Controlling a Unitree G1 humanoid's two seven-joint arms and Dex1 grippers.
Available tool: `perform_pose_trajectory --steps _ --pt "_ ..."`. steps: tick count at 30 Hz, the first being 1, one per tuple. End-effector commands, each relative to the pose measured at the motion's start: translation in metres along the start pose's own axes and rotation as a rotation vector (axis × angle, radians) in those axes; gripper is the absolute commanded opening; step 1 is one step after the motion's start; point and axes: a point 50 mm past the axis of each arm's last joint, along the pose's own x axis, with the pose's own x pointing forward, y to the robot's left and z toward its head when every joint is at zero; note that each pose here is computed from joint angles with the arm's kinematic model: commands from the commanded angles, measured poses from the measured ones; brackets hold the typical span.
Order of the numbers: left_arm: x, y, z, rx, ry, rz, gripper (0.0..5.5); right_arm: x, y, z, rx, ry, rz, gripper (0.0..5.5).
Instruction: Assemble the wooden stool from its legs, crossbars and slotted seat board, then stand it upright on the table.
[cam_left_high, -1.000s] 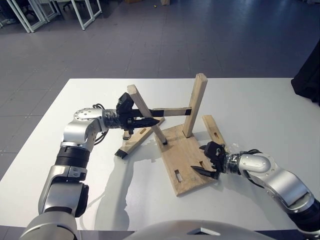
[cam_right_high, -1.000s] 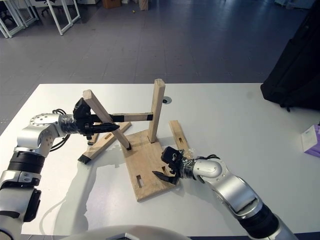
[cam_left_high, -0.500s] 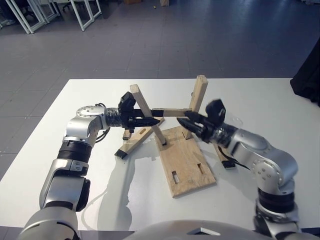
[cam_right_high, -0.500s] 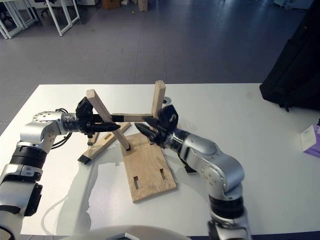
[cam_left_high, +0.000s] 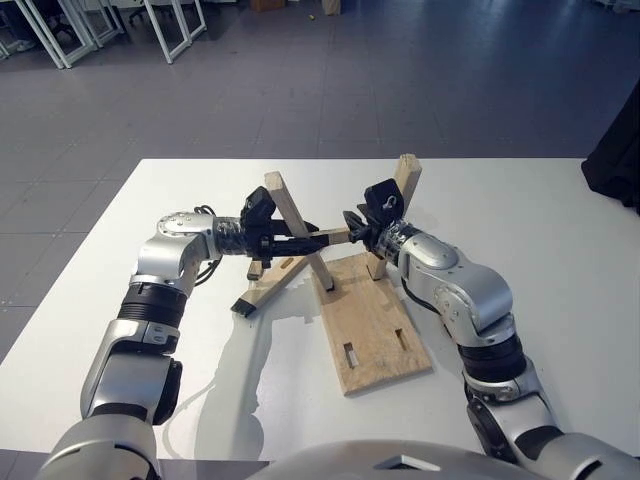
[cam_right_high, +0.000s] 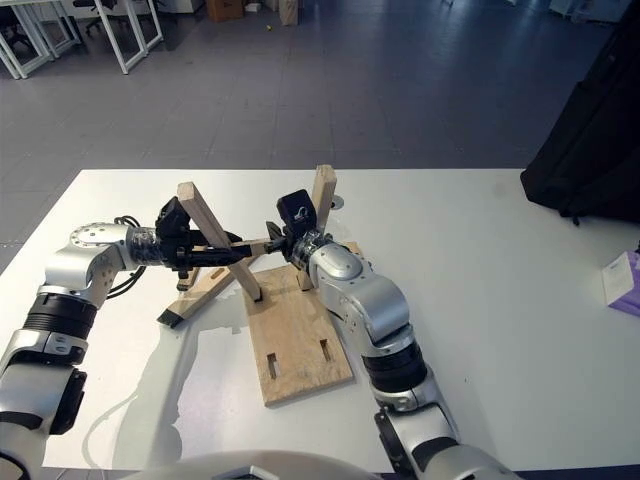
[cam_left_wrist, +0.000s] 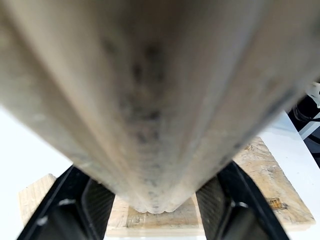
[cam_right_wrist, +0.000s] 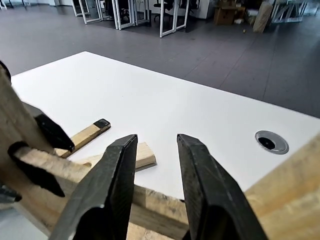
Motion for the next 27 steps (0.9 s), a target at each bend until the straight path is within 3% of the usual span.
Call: perform_pose_trajectory --steps 1,6,10,15,18,21,27 --pt "-0.001 0.0 -0.024 -0.056 0.106 0.056 2.04 -0.005 -0.004 -0.069 0.009 0.319 -0.005 1.43" --pt "0.007 0.0 -0.048 -0.016 0.357 0.081 2.04 0.002 0.0 -0.028 0.11 0.086 0.041 1.43" --pt "0.013 -0.005 -0.075 -0.001 0.54 0.081 2.04 -0.011 -0.008 -0.001 0.147 -0.037 0.064 1.43" --pt "0.002 -0.013 -0.095 -0.066 0.614 0.037 2.04 -0.06 -0.019 0.019 0.321 -0.126 0.355 1.43" --pt "-0.001 -0.011 -0.093 -0.086 0.593 0.042 2.04 -0.096 -0.047 0.008 0.307 -0.032 0.482 1.43" --pt "-0.003 -0.008 -0.087 -0.058 0.559 0.038 2.04 -0.095 -0.09 -0.009 0.298 0.091 0.185 1.43" --pt "0.0 -0.004 -0.079 -0.003 0.544 -0.006 2.04 -0.071 -0.129 -0.024 0.096 0.174 -0.284 1.43"
